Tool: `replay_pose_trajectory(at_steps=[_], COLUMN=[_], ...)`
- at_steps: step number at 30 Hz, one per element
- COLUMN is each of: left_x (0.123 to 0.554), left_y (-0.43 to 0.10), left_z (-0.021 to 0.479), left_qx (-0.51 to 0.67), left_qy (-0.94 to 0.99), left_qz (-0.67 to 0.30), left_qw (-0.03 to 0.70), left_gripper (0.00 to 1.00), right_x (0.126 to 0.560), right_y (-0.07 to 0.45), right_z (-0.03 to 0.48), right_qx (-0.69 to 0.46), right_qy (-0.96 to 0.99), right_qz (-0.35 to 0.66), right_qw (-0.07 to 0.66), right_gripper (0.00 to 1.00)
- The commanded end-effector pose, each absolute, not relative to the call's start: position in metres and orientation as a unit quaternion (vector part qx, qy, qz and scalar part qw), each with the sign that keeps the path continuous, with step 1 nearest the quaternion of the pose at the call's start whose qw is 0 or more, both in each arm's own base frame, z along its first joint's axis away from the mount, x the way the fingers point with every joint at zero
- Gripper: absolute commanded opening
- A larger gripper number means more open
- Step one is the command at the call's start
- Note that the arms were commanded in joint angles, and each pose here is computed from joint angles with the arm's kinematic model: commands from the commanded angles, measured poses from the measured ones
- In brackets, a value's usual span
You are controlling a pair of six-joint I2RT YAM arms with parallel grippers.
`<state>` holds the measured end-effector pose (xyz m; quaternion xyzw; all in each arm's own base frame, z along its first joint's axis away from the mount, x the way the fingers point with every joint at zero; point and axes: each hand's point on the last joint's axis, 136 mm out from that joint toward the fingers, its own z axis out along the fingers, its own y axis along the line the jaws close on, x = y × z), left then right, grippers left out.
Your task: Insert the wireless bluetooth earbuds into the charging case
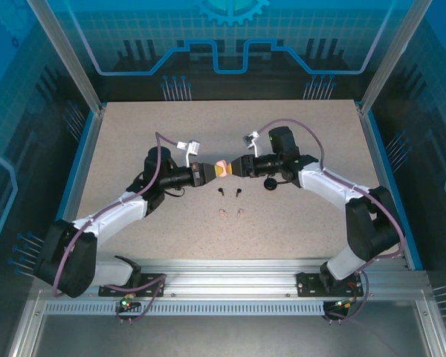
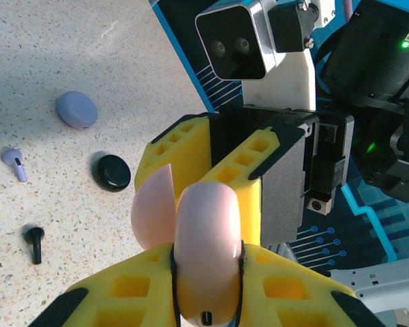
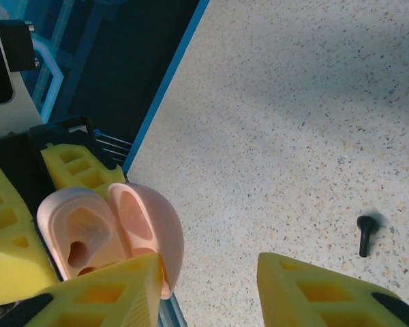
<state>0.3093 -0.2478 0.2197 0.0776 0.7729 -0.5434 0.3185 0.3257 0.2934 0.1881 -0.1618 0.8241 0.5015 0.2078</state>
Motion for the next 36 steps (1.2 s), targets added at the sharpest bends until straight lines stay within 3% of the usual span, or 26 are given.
replay_pose_trajectory(at_steps=[1, 21, 28, 30, 31, 34, 36], left_x=[0.308, 0.313, 0.312, 0.312, 0.313, 0.317, 0.319], left_y=[-0.255, -0.255, -0.256, -0.256, -0.255, -0.253, -0.250], left_z=[0.247, 0.246, 0.244, 0.241, 0.238, 0.234, 0.236], left_qx=[0.101, 0.096, 0.094, 0.091, 0.088, 0.075, 0.074], left_qy=[0.749, 0.750, 0.752, 0.756, 0.759, 0.769, 0.777], left_qz=[-0.561, -0.559, -0.559, -0.557, -0.554, -0.543, -0.530], left_qw=[0.336, 0.341, 0.336, 0.332, 0.330, 0.330, 0.333], left_gripper=[0.00, 0.00, 0.00, 0.00, 0.08, 0.60, 0.79], right_x=[0.329, 0.315, 0.322, 0.322, 0.323, 0.324, 0.329], right_y=[0.305, 0.318, 0.321, 0.321, 0.320, 0.315, 0.304], right_z=[0.197, 0.186, 0.194, 0.197, 0.197, 0.192, 0.182], right_qx=[-0.174, -0.197, -0.198, -0.199, -0.199, -0.193, -0.184], right_qy=[0.815, 0.809, 0.805, 0.806, 0.808, 0.826, 0.853], right_qz=[0.511, 0.521, 0.525, 0.523, 0.520, 0.493, 0.451], right_qw=[0.212, 0.186, 0.192, 0.193, 0.194, 0.192, 0.188], right_gripper=[0.40, 0.24, 0.00, 0.00, 0.00, 0.00, 0.00])
